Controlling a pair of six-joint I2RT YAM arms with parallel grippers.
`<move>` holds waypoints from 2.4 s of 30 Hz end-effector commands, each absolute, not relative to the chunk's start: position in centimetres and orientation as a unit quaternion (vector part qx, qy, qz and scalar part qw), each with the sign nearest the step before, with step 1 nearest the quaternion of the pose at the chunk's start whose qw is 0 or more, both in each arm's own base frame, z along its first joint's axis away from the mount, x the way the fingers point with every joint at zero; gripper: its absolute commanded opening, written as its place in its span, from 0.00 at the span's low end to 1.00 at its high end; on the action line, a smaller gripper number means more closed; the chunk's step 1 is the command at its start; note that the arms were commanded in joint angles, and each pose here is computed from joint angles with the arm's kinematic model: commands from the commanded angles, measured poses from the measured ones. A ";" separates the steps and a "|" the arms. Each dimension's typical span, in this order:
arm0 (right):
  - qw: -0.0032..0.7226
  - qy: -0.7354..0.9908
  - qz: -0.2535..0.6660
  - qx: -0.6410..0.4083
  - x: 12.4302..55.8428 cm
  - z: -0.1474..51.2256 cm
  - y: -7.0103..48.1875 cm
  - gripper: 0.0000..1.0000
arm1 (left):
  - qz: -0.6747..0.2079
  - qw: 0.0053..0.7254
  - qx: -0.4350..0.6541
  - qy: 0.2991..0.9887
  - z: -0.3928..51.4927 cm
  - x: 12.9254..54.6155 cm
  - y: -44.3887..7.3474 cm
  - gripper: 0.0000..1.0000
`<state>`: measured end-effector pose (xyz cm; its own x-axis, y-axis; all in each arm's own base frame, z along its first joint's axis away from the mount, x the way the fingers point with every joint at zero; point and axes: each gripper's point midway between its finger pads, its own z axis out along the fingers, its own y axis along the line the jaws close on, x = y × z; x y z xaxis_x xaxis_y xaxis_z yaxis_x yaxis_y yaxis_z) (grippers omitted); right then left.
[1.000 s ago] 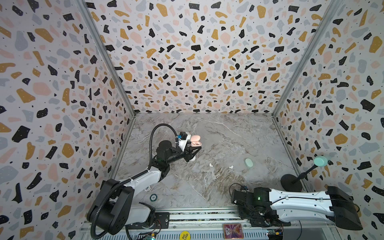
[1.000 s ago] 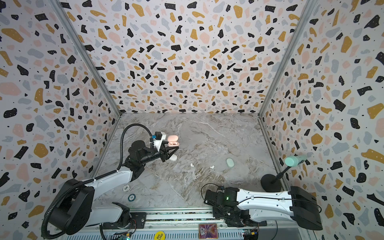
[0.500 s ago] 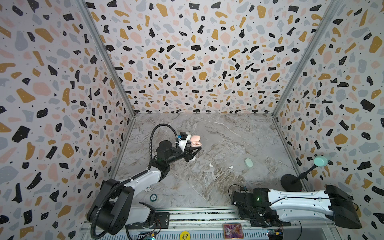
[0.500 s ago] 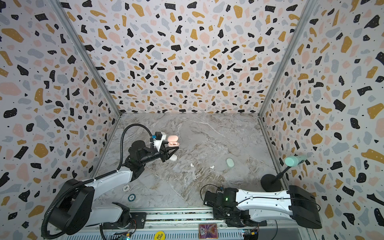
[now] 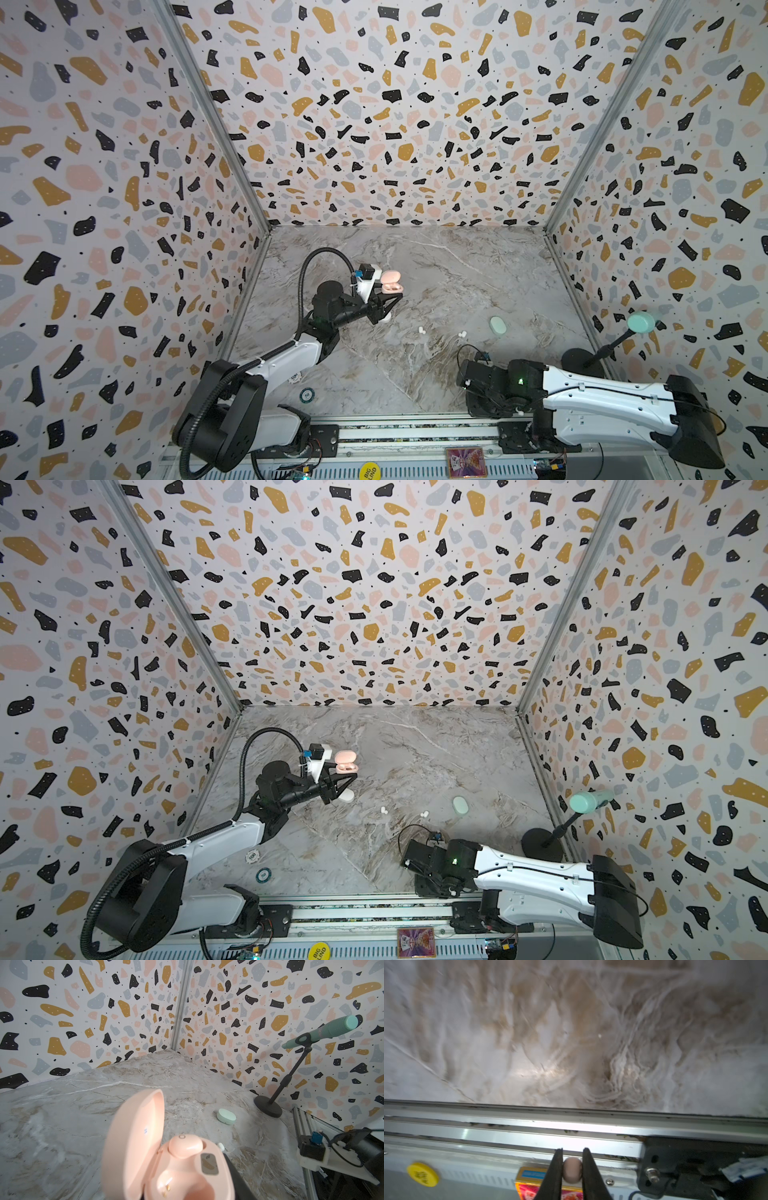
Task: Insert the wireless bluetooth earbuds into the charging case
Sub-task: 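Carry the pink earbud with the right gripper toward the open pink case, then lower the pink earbud into the empty case slot and open the right gripper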
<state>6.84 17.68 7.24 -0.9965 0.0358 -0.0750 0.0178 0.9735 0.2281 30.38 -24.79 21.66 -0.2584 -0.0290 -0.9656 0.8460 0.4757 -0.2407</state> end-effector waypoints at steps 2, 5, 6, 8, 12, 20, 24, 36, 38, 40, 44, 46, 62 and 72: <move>0.119 0.979 0.166 -0.011 11.7 11.4 19.9 0.19 | -0.420 0.551 0.323 0.645 23.4 29.6 -25.5 0.45; 0.156 0.967 0.198 -0.023 14.7 14.1 21.7 0.19 | -0.423 0.548 0.335 0.640 23.4 29.2 -26.2 0.45; 0.170 0.962 0.213 -0.029 15.7 15.4 22.4 0.19 | -0.424 0.546 0.339 0.638 23.4 29.0 -26.5 0.45; 0.194 0.950 0.241 -0.037 17.3 17.4 23.5 0.19 | -0.424 0.546 0.347 0.633 23.5 28.7 -27.0 0.45; 0.252 0.913 0.316 -0.046 20.3 22.8 25.6 0.19 | -0.425 0.549 0.361 0.623 23.9 28.1 -27.7 0.45; 0.339 0.825 0.448 -0.054 22.6 31.8 28.0 0.19 | -0.431 0.563 0.387 0.590 25.3 26.8 -28.9 0.45; 0.347 0.788 0.505 -0.058 22.5 33.6 29.4 0.19 | -0.436 0.572 0.404 0.565 26.4 26.1 -29.9 0.45; 0.325 0.757 0.562 -0.071 22.0 34.3 31.2 0.19 | -0.451 0.595 0.413 0.522 28.4 24.7 -30.8 0.44; 0.320 0.763 0.557 -0.071 22.2 33.6 31.4 0.19 | -0.449 0.597 0.415 0.519 28.6 24.5 -30.7 0.44; 0.317 0.764 0.558 -0.071 22.3 33.2 31.6 0.19 | -0.448 0.599 0.416 0.517 28.8 24.5 -30.6 0.44; 0.312 0.760 0.565 -0.074 22.4 33.1 32.1 0.19 | -0.447 0.599 0.418 0.516 28.9 24.4 -30.6 0.44; 0.311 0.761 0.565 -0.075 22.5 32.9 32.3 0.19 | -0.447 0.599 0.419 0.515 28.9 24.4 -30.6 0.44; 0.285 0.778 0.556 -0.067 22.9 30.7 33.0 0.19 | -0.444 0.605 0.421 0.510 29.3 24.1 -30.4 0.44; 0.280 0.789 0.544 -0.057 23.1 30.3 32.7 0.32 | -0.443 0.606 0.421 0.510 29.4 24.1 -30.4 0.44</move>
<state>23.20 32.88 30.61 -0.8282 0.2228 -0.5143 -0.4100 0.3849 0.8269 24.56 -30.47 26.22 -0.0161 -0.0474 -0.9987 0.9647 0.2618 -0.0280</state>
